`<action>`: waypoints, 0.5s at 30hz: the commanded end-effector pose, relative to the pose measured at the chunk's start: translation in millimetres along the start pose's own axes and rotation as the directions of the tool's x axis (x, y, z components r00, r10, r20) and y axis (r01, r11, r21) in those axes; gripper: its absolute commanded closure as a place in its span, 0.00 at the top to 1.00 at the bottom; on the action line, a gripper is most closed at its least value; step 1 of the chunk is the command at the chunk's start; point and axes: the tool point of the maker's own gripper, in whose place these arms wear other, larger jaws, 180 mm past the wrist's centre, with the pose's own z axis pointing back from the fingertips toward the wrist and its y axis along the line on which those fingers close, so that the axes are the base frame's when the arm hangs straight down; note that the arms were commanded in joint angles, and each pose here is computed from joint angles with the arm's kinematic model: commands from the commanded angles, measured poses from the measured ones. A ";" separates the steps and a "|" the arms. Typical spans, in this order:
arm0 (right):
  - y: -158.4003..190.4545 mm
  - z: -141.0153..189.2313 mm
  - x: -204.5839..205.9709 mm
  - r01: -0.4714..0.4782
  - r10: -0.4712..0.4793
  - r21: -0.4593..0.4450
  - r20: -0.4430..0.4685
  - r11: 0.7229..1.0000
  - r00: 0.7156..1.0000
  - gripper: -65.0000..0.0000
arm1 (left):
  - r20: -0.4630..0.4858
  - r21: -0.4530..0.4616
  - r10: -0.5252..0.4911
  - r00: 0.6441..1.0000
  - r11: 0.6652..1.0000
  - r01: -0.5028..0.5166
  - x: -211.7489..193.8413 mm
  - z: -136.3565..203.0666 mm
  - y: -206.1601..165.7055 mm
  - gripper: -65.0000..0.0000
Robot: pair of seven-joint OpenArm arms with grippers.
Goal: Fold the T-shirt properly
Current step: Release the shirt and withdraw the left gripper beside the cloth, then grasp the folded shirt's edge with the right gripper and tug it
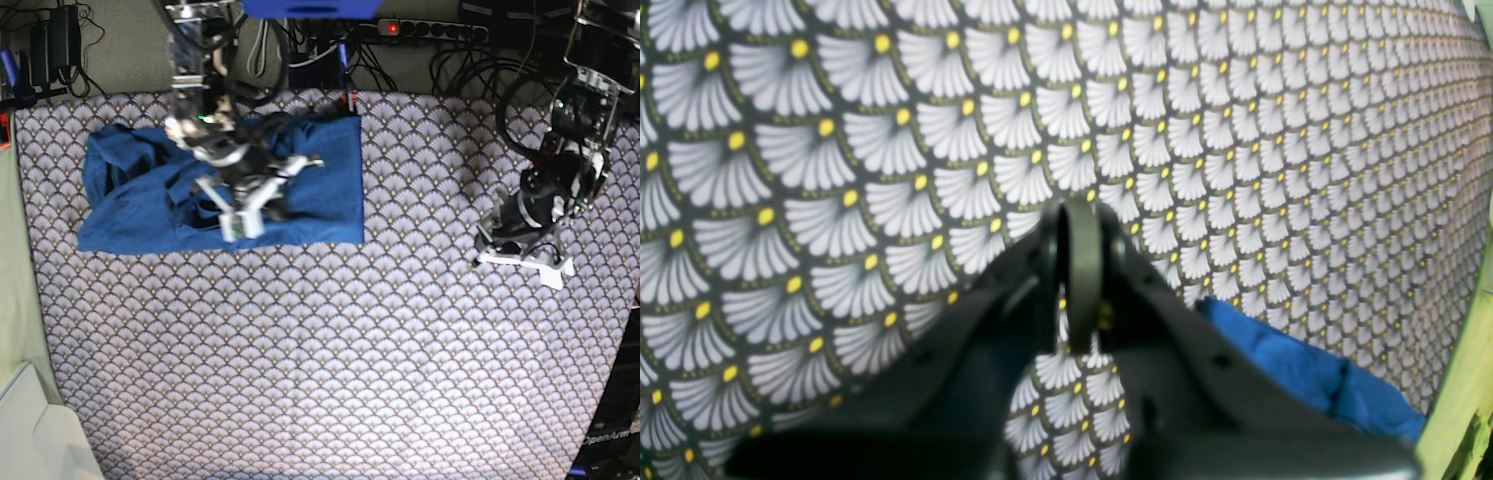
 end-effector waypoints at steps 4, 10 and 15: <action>-31.5 13.0 -6.7 0.059 -0.058 -0.086 0.017 0.995 0.998 0.00 | -0.004 -0.037 0.054 0.999 0.998 -0.054 14.5 4.9 -14.2 0.00; -67.2 33.4 -24.0 0.103 -0.103 -0.183 0.011 0.978 0.995 0.00 | 0.011 -0.022 0.064 0.998 0.998 -0.064 25.3 0.2 -11.1 0.00; -66.9 53.8 -10.2 0.086 -0.067 -0.198 0.098 0.976 0.993 0.00 | 0.021 -0.009 0.079 0.997 0.997 -0.078 33.4 -4.9 -8.7 0.00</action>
